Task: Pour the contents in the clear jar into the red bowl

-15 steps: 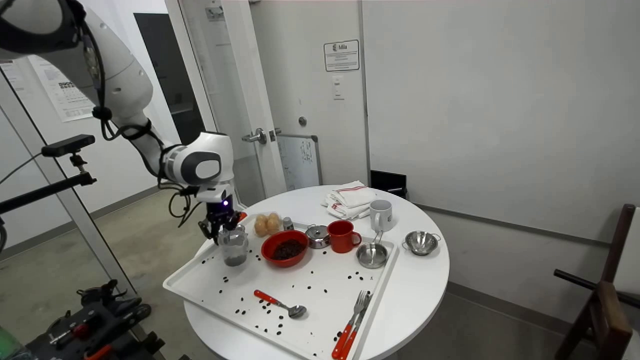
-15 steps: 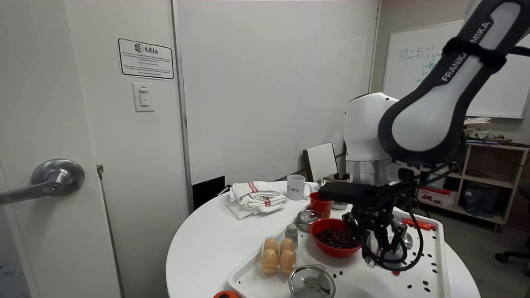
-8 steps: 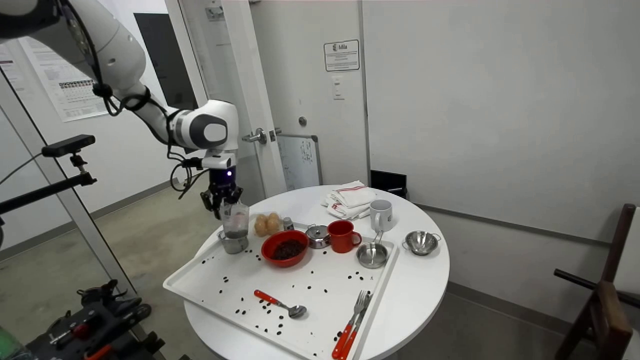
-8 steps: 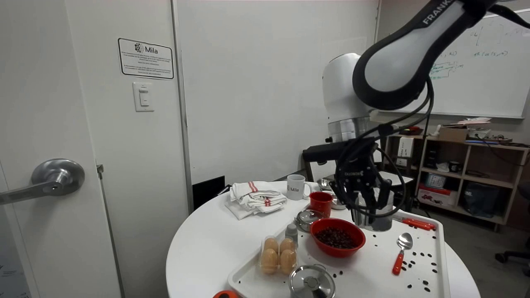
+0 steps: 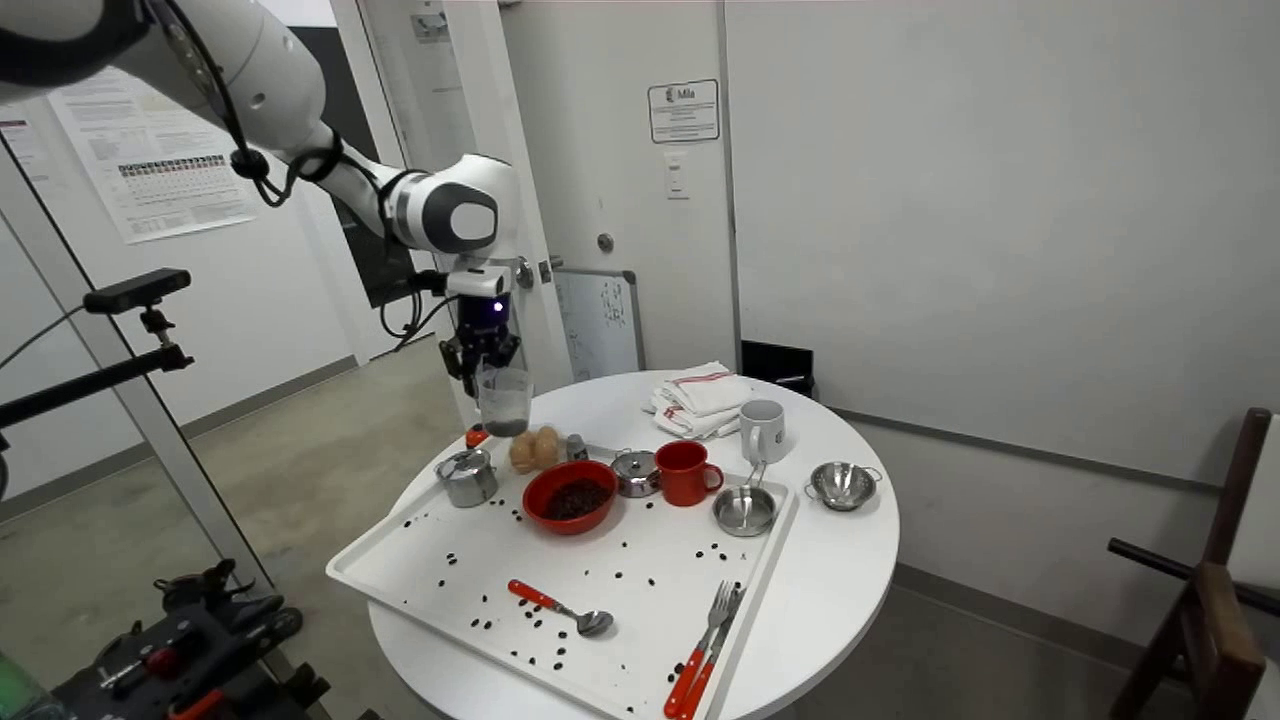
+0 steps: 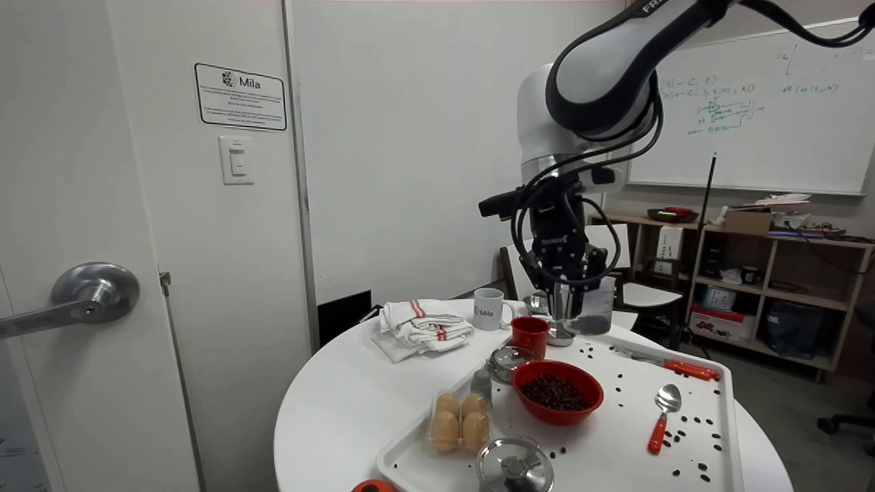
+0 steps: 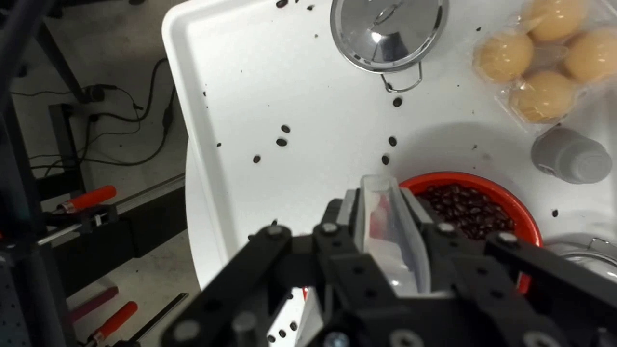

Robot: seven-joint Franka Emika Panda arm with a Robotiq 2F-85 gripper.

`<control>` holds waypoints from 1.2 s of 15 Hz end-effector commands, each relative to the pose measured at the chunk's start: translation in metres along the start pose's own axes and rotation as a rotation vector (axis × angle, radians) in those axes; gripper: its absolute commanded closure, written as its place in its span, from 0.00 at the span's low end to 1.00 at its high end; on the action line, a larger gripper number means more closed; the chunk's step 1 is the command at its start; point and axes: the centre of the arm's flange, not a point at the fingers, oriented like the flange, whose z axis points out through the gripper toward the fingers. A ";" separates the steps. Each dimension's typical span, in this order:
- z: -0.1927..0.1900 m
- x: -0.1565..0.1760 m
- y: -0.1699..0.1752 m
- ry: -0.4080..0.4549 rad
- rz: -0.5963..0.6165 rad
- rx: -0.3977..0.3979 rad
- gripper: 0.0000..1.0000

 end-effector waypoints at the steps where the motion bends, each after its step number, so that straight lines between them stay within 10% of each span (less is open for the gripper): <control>1: 0.010 0.020 -0.025 -0.125 -0.034 -0.024 0.92; 8: 0.056 0.038 -0.046 -0.277 -0.231 -0.001 0.92; 18: 0.089 0.075 -0.047 -0.716 -0.380 0.021 0.92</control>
